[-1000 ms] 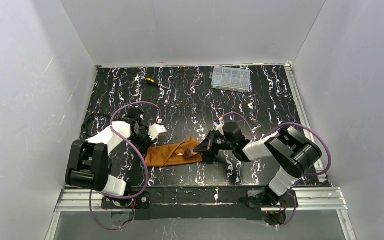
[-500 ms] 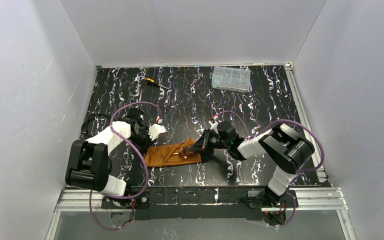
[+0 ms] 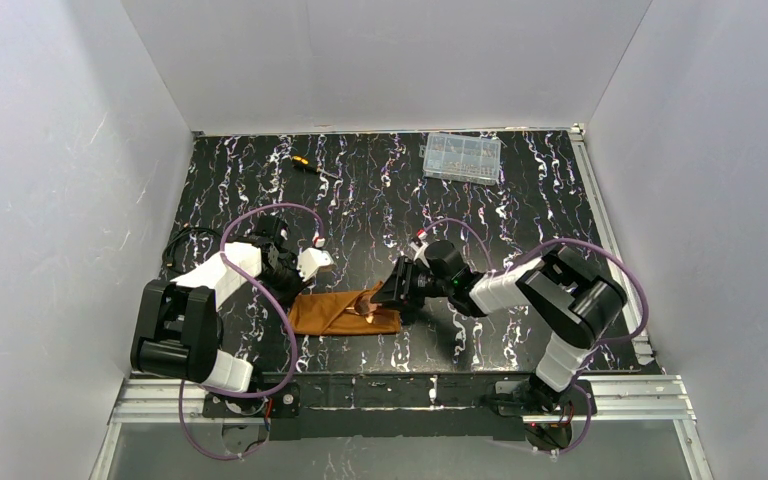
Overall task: Fold the napkin into a case and place the utensils inside
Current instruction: Insert the spoon into the folded napkin, then reset both arms
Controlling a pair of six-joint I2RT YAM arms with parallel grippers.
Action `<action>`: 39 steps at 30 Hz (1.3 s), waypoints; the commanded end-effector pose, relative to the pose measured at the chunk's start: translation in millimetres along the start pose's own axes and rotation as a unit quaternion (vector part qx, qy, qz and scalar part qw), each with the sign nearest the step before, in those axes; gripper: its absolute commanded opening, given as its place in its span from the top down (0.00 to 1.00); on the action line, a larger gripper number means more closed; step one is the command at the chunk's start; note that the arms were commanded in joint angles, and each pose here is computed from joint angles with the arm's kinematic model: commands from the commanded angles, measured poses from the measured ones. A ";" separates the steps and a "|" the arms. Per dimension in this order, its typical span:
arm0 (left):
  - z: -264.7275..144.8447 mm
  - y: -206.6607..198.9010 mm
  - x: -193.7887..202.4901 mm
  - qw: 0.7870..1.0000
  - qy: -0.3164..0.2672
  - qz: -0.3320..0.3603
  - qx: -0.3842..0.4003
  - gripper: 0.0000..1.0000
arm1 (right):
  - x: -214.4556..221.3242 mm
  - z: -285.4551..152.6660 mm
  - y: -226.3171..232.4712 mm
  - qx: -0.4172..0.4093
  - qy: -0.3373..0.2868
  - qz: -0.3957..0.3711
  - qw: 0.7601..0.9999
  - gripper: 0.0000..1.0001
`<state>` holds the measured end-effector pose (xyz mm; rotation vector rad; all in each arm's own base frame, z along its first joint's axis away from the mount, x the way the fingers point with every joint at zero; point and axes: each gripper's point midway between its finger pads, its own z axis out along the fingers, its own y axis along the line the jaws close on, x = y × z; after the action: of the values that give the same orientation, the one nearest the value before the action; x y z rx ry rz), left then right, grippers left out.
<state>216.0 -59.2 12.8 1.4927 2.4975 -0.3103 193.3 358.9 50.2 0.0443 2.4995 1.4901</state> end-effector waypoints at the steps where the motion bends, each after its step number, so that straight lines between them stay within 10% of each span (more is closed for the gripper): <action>1: 6.7 -8.9 4.8 1.000 0.006 0.008 0.020 0.88 | -0.7 -11.9 -2.4 0.039 -0.002 -0.045 0.998 0.42; 13: -24.0 0.8 0.7 1.000 0.019 -0.003 -0.009 0.79 | -13.1 -68.3 -3.5 0.187 0.022 -0.166 0.968 0.03; 24: -100.9 50.1 -5.1 0.987 0.033 -0.009 -0.154 0.63 | -53.2 -138.2 -18.5 0.282 -0.055 -0.175 0.942 0.01; 25: -112.5 58.8 -6.9 0.982 0.029 -0.012 -0.184 0.56 | -62.5 -144.6 -15.0 0.281 -0.070 -0.176 0.941 0.01; 27: -136.0 78.6 -10.3 0.966 0.016 -0.031 -0.257 0.05 | -84.3 -158.7 -4.8 0.276 -0.104 -0.185 0.937 0.02; 28: -145.7 86.8 -12.8 0.957 0.001 -0.046 -0.286 0.02 | -98.9 -168.2 -2.1 0.287 -0.129 -0.193 0.929 0.01; 32: -152.1 97.8 -26.3 0.943 -0.062 -0.128 -0.302 0.02 | -154.3 -208.4 -6.4 0.357 -0.237 -0.223 0.875 0.01; 39: -128.3 102.4 -84.9 0.904 -0.227 -0.299 -0.205 0.01 | -205.7 -291.7 -48.4 0.509 -0.447 -0.249 0.692 0.01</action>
<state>319.3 -14.6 153.3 0.7223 2.4060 0.0976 314.9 123.9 156.9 -0.0023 2.1504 0.1037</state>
